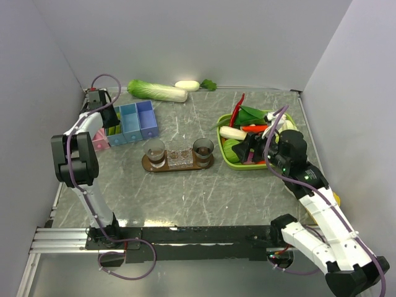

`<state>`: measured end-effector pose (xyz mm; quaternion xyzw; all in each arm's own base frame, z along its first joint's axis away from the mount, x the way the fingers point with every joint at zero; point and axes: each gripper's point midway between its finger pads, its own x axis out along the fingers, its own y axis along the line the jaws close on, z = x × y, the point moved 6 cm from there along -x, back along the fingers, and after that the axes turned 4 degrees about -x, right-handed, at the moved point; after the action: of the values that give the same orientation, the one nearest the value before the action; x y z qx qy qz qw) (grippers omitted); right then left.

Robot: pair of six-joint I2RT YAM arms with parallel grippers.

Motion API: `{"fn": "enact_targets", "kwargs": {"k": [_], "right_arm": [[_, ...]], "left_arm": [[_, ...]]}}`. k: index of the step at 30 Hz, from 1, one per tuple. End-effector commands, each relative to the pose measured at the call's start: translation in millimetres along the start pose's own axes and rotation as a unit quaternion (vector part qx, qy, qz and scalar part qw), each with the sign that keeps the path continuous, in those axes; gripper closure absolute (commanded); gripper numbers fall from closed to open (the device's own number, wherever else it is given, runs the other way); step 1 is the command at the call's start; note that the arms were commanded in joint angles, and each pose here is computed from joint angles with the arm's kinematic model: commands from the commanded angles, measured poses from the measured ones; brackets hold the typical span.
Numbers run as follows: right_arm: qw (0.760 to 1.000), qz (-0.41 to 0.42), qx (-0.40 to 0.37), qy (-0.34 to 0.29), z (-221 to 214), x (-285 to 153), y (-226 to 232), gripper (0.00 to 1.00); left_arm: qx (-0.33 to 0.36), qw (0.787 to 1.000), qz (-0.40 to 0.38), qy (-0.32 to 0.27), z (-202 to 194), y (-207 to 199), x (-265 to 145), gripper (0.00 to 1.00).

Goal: Prepare toiletry sets of a toothbrush and toothpaste on the tray
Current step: Pick up the toothpaste from the storage box.

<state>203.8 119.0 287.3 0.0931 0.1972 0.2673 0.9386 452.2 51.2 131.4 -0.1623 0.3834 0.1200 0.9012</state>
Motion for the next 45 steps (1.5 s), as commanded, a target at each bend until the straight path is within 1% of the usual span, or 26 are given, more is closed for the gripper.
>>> {"fn": "enact_targets", "kwargs": {"k": [1,3,11,17,20,23,26,31,32,34,35,37,38,40,43,44,45], "right_arm": [[1.0,-0.002,0.002,-0.018,6,-4,0,0.22],[1.0,-0.002,0.002,-0.018,5,-4,1,0.22],[1.0,-0.003,0.003,-0.022,7,-7,1,0.22],[1.0,-0.007,0.003,-0.024,7,-9,0,0.22],[1.0,-0.005,0.002,-0.024,7,-9,1,0.22],[1.0,-0.007,0.002,-0.024,7,-9,0,0.22],[1.0,-0.012,-0.001,-0.027,8,-11,0,0.22],[1.0,-0.011,0.0,-0.027,8,-10,0,0.22],[1.0,-0.01,0.0,-0.026,8,-10,0,0.22],[1.0,-0.011,0.0,-0.025,8,-10,0,0.22],[1.0,-0.011,0.0,-0.024,7,-10,0,0.22],[1.0,-0.011,0.001,-0.023,7,-10,0,0.22],[1.0,-0.012,0.001,-0.023,6,-9,-1,0.22],[1.0,-0.012,0.001,-0.024,6,-9,-1,0.22],[1.0,-0.013,0.002,-0.024,6,-9,-1,0.22],[1.0,-0.013,0.001,-0.022,6,-8,-2,0.22],[1.0,-0.011,0.001,-0.022,5,-8,-1,0.22]], "left_arm": [[0.004,1.0,0.02,-0.023,15,2,3,0.7],[0.008,0.999,0.029,-0.015,10,5,9,0.68],[0.019,0.999,0.027,0.013,-5,8,24,0.67],[0.027,0.999,0.02,0.034,-16,10,33,0.62],[0.031,0.998,0.031,0.05,-25,14,41,0.59],[0.03,0.997,0.034,0.062,-31,15,47,0.59],[0.032,0.997,0.034,0.062,-32,16,46,0.59],[0.042,0.996,0.041,0.062,-32,18,45,0.71],[0.047,0.996,0.041,0.063,-32,19,44,0.76],[0.053,0.996,0.036,0.063,-32,17,43,0.8],[0.055,0.996,0.034,0.06,-30,17,41,0.85],[0.057,0.996,0.022,0.058,-29,13,38,0.92],[0.055,0.997,0.015,0.05,-24,11,34,0.99],[0.053,0.998,0.004,0.038,-18,5,27,0.99],[0.043,0.999,-0.015,0.006,-2,-3,8,0.99],[0.035,0.999,-0.022,-0.02,10,-6,-2,0.99],[0.031,0.999,-0.025,-0.024,10,-7,-7,0.99]]}}
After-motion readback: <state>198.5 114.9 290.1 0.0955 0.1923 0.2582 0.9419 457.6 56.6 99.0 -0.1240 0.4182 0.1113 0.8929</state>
